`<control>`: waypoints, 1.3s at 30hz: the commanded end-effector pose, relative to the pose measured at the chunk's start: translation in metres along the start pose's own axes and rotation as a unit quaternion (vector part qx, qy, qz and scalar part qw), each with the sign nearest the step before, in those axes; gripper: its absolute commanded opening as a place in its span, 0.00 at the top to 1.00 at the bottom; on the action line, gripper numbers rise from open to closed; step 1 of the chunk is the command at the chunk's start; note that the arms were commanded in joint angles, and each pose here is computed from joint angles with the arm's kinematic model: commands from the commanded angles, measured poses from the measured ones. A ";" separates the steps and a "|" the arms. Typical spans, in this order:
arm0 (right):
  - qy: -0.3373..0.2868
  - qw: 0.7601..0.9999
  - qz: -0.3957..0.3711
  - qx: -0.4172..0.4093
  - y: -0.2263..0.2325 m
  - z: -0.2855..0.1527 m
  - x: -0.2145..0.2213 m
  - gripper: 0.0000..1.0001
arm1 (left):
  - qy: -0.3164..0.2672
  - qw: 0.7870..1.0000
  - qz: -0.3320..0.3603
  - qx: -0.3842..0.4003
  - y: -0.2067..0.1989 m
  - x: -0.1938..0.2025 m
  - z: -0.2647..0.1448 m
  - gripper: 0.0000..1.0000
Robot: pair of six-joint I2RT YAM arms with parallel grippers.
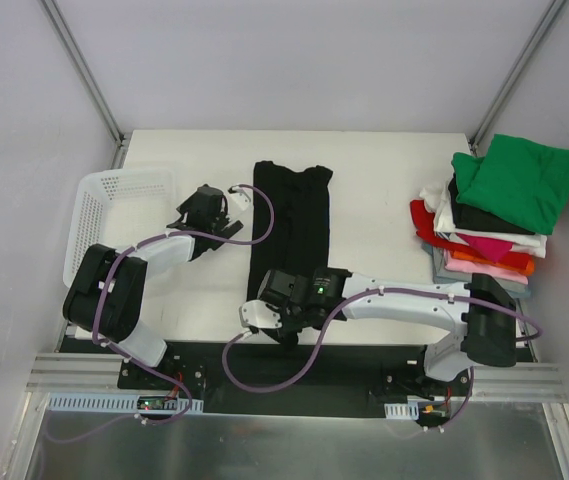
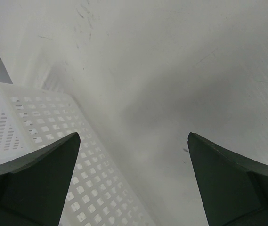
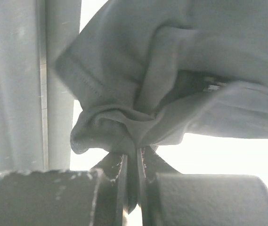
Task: Fold and stack the t-shirts
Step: Fold the tshirt
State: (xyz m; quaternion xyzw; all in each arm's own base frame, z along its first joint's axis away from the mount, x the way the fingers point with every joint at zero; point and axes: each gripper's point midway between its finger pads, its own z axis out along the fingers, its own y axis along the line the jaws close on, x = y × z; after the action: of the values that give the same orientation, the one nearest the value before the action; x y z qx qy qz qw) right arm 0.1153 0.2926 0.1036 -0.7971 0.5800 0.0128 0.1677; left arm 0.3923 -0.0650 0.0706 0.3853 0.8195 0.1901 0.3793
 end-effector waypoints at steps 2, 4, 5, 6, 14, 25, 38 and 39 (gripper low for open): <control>-0.062 0.988 0.022 0.143 -0.069 -0.054 -0.025 0.99 | -0.015 0.999 -0.023 0.015 -0.004 -0.005 0.001 0.01; -0.073 0.982 0.039 0.170 -0.086 -0.062 -0.029 0.99 | -0.018 0.999 -0.027 0.020 -0.006 -0.006 0.003 0.01; -0.079 0.978 0.057 0.185 -0.100 -0.069 -0.028 0.99 | -0.017 0.999 -0.028 0.023 -0.008 -0.006 0.004 0.01; -0.074 0.978 0.064 0.185 -0.106 -0.065 -0.027 0.99 | -0.015 0.999 -0.028 0.024 -0.009 -0.005 0.005 0.01; -0.037 0.972 0.151 0.174 -0.159 -0.043 0.005 0.99 | -0.011 1.000 -0.019 0.010 -0.003 -0.006 0.009 0.01; -0.007 0.976 0.193 0.099 -0.183 -0.004 0.019 0.99 | -0.011 1.000 -0.008 -0.009 0.009 -0.012 0.011 0.01; -0.018 0.983 0.167 0.074 -0.123 -0.056 0.008 0.99 | -0.008 1.000 0.000 -0.016 0.010 -0.009 0.013 0.01; -0.014 0.985 0.162 0.062 -0.113 -0.056 0.010 0.99 | -0.008 1.000 0.001 -0.018 0.010 -0.009 0.013 0.01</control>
State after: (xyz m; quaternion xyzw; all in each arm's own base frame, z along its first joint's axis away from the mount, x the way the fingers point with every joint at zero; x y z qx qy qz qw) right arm 0.2515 0.3088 0.1507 -0.6659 0.7152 -0.0076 0.2124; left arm 0.3977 -0.0689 0.0592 0.3967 0.8189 0.1857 0.3709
